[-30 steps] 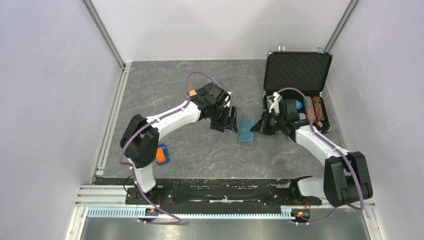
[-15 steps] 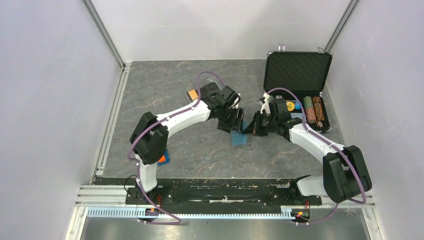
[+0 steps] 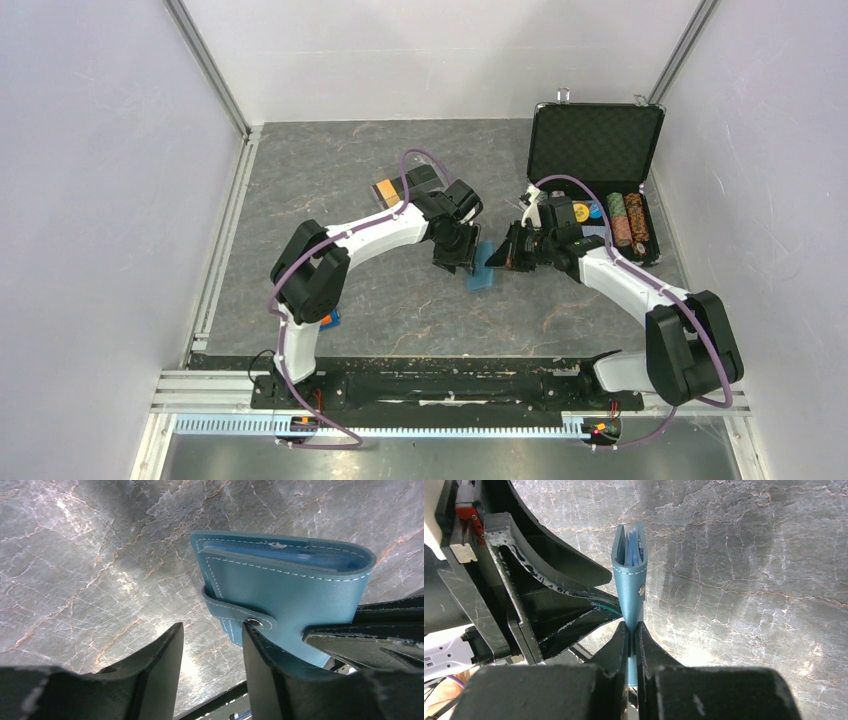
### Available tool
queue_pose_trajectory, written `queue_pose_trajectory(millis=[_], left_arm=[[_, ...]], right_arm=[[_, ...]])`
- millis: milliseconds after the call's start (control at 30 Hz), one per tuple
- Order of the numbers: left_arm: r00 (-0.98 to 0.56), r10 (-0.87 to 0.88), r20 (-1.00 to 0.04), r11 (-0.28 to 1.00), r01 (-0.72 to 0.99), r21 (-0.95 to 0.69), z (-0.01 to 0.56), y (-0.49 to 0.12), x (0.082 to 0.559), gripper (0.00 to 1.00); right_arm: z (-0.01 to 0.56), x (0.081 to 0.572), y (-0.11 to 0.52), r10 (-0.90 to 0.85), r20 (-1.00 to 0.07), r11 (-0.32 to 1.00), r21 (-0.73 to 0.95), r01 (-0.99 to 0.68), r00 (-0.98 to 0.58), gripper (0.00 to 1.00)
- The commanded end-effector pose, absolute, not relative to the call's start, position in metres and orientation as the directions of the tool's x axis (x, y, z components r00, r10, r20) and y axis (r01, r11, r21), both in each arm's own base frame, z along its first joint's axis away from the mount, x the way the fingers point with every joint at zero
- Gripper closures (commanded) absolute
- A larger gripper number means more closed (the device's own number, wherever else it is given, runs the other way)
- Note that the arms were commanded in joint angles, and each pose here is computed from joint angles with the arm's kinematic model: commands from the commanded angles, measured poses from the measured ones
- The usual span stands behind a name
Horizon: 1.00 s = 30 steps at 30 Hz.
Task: Put the credit cards into the card holder
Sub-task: Pick up the card holder from the center of the board, then open the card holder.
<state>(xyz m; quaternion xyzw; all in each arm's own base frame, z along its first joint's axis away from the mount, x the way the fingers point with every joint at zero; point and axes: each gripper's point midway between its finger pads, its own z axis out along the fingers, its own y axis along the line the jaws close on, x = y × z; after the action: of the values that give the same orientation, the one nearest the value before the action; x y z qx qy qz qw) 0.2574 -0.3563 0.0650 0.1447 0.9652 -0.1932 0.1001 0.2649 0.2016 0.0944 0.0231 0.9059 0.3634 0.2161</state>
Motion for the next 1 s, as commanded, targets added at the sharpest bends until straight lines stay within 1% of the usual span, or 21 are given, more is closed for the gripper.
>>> queue_pose_trajectory(millis=[0,67,200,300,433,667,733,833,967], left_arm=[[-0.919,0.25,-0.306,0.87,0.352,-0.347,0.077,-0.364,0.268,0.42],[-0.913,0.246,-0.326,0.85,0.365,-0.379,0.086,-0.37,0.268,0.35],[-0.901,0.219,-0.374,0.823,0.377,-0.425,0.108,-0.376,0.268,0.33],[-0.896,0.181,-0.406,0.827,0.362,-0.431,0.114,-0.373,0.271,0.35],[-0.892,0.181,-0.414,0.82,0.369,-0.438,0.117,-0.375,0.272,0.39],[-0.881,0.155,-0.446,0.824,0.365,-0.435,0.123,-0.376,0.278,0.4],[-0.892,0.172,-0.419,0.825,0.363,-0.433,0.116,-0.378,0.276,0.42],[-0.903,0.187,-0.387,0.824,0.359,-0.439,0.107,-0.38,0.271,0.46],[-0.911,0.193,-0.363,0.84,0.345,-0.418,0.094,-0.372,0.266,0.49]], right_arm=[[0.113,0.269,0.214,0.191,-0.404,0.683,0.709,-0.174,-0.895,1.0],[0.11,0.268,0.213,0.187,-0.399,0.685,0.708,-0.171,-0.898,1.0],[0.105,0.266,0.213,0.183,-0.387,0.689,0.706,-0.163,-0.904,1.0],[0.103,0.265,0.213,0.178,-0.382,0.687,0.708,-0.164,-0.907,1.0],[0.103,0.265,0.213,0.176,-0.38,0.686,0.709,-0.163,-0.908,1.0],[0.103,0.264,0.214,0.173,-0.378,0.682,0.712,-0.166,-0.909,1.0],[0.104,0.265,0.215,0.175,-0.379,0.681,0.713,-0.167,-0.909,1.0],[0.105,0.266,0.215,0.175,-0.38,0.68,0.714,-0.168,-0.909,1.0],[0.106,0.267,0.215,0.177,-0.382,0.68,0.713,-0.167,-0.907,1.0]])
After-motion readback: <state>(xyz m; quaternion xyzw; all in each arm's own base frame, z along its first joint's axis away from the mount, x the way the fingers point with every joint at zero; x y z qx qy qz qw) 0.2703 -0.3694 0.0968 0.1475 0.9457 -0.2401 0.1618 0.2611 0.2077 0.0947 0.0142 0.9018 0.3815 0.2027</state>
